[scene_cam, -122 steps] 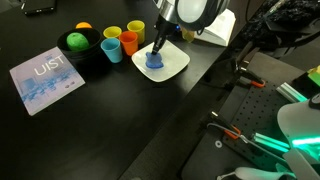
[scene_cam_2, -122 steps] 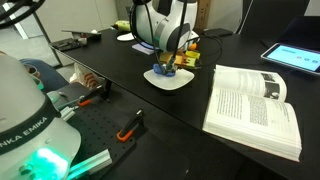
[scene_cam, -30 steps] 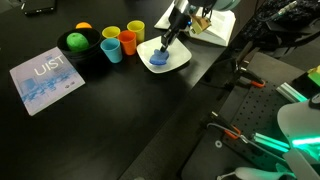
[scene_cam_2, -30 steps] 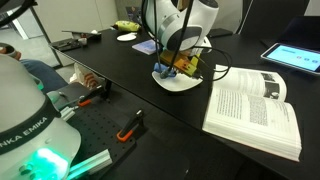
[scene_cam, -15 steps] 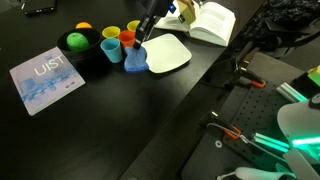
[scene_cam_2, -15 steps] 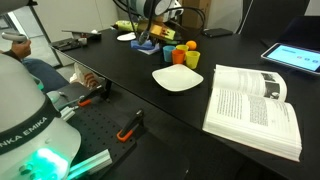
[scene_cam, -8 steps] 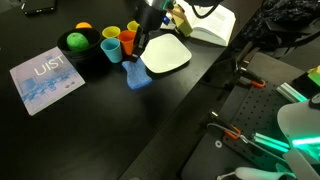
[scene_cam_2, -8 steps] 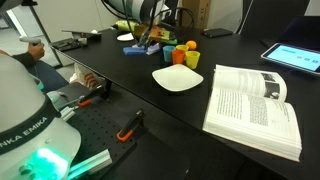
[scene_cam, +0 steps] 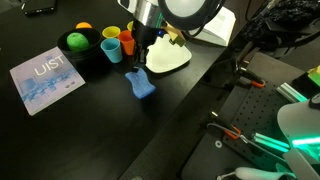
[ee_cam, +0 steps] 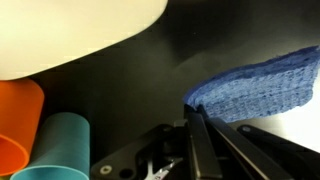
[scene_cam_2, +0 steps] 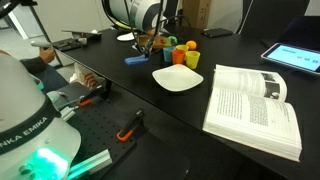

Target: Use the blue sponge to wipe the white plate

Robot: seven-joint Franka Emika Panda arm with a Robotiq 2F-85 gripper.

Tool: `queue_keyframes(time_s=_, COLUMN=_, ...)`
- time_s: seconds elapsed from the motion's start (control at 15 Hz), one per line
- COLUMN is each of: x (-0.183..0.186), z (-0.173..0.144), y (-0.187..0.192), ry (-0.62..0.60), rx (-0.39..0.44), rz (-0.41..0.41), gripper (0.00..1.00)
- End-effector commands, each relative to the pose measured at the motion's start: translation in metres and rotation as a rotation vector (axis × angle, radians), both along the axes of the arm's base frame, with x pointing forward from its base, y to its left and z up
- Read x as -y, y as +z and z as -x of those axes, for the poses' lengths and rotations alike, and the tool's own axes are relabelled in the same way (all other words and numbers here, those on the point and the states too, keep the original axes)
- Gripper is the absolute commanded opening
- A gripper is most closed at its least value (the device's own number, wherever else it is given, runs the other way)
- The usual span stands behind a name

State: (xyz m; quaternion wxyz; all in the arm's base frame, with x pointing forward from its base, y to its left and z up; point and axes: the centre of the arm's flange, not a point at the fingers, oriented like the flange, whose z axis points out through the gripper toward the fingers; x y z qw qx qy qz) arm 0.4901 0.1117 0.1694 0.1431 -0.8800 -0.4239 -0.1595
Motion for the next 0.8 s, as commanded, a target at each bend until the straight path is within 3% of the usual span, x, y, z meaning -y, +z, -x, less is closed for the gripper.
queue_keyframes(time_s=0.0, x=-0.003, z=-0.023, y=-0.021, ry=0.055, rx=0.051, rz=-0.008, gripper=0.01)
queue_keyframes(time_s=0.33, x=-0.002, z=-0.032, y=-0.04, ry=0.091, rx=0.053, rz=-0.016, gripper=0.01)
queue_keyframes(time_s=0.4, x=-0.001, z=-0.032, y=-0.043, ry=0.101, rx=0.056, rz=-0.01, gripper=0.06)
queue_keyframes(time_s=0.47, x=0.0, z=-0.033, y=-0.045, ry=0.106, rx=0.056, rz=-0.011, gripper=0.29)
queue_keyframes(time_s=0.6, x=0.0, z=-0.035, y=-0.047, ry=0.11, rx=0.057, rz=-0.005, gripper=0.33)
queue_keyframes(time_s=0.73, x=0.001, z=-0.037, y=-0.047, ry=0.117, rx=0.063, rz=-0.004, gripper=0.47)
